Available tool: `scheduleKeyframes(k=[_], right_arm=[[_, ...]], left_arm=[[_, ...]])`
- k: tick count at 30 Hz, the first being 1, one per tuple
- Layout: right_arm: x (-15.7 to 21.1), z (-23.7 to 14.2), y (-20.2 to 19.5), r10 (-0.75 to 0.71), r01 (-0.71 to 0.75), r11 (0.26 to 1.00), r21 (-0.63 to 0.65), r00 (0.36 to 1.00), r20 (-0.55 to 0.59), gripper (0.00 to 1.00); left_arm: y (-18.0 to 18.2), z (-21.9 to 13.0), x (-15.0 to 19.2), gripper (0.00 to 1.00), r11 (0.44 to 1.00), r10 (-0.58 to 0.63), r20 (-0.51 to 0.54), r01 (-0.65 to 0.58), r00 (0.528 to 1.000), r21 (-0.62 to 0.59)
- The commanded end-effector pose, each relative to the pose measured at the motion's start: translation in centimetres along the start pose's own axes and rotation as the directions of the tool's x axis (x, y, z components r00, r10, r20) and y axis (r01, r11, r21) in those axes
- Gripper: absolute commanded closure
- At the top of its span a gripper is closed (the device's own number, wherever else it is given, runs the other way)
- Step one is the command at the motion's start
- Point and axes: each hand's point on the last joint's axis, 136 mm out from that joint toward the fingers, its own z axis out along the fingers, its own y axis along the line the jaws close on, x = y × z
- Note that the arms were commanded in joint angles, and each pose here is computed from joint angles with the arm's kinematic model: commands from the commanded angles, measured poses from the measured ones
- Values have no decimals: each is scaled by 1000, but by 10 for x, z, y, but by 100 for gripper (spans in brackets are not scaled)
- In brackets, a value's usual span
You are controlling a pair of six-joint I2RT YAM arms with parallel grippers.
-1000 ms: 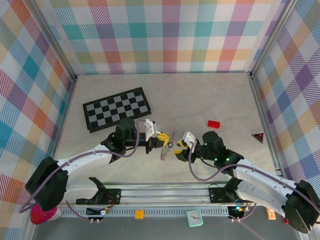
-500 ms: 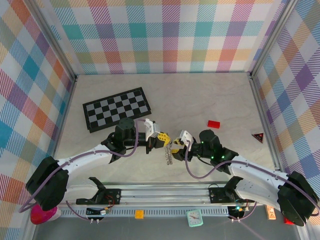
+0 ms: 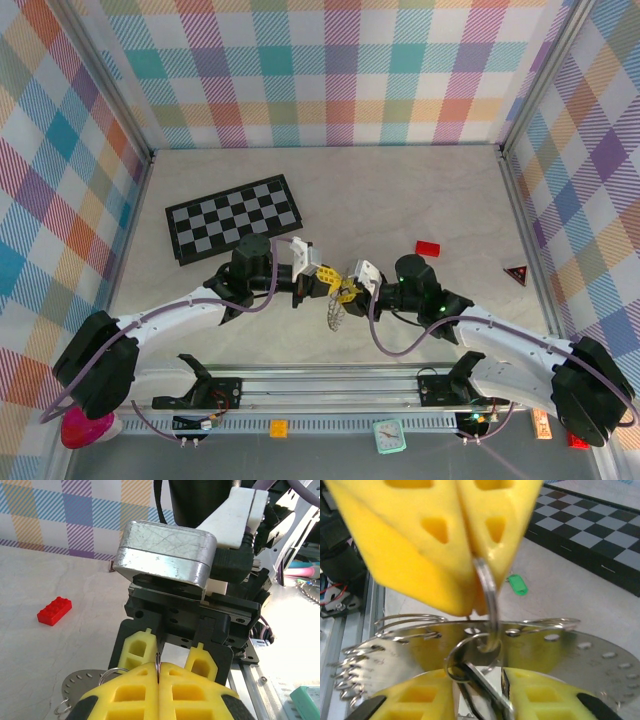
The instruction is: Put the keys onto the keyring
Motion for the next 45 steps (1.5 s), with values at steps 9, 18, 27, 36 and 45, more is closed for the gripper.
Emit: scheduleKeyframes(k=[9,18,27,36,45], right_arm=[[-23,-8,3,-37,37,999,-18,999,18,97],[-25,-11,-3,-50,50,999,19,998,-23,100],[-27,-15,-14,-88,94,992,78,993,-74,100],[-33,-22,-17,-110,121,987,107,989,-100,100],[-42,-28,-20,-117,130,983,128,987,-107,100]], left_arm=[[14,-8,-11,100,989,110,-23,-112,994,-99],[15,-11,-1,100,984,129,-84,-138,988,-109],[13,-12,8,100,986,128,-135,-141,983,-92],[22,-15,5,69,977,115,-101,-130,988,-169],[61,-55,-33,55,856,92,123,-15,988,-517]])
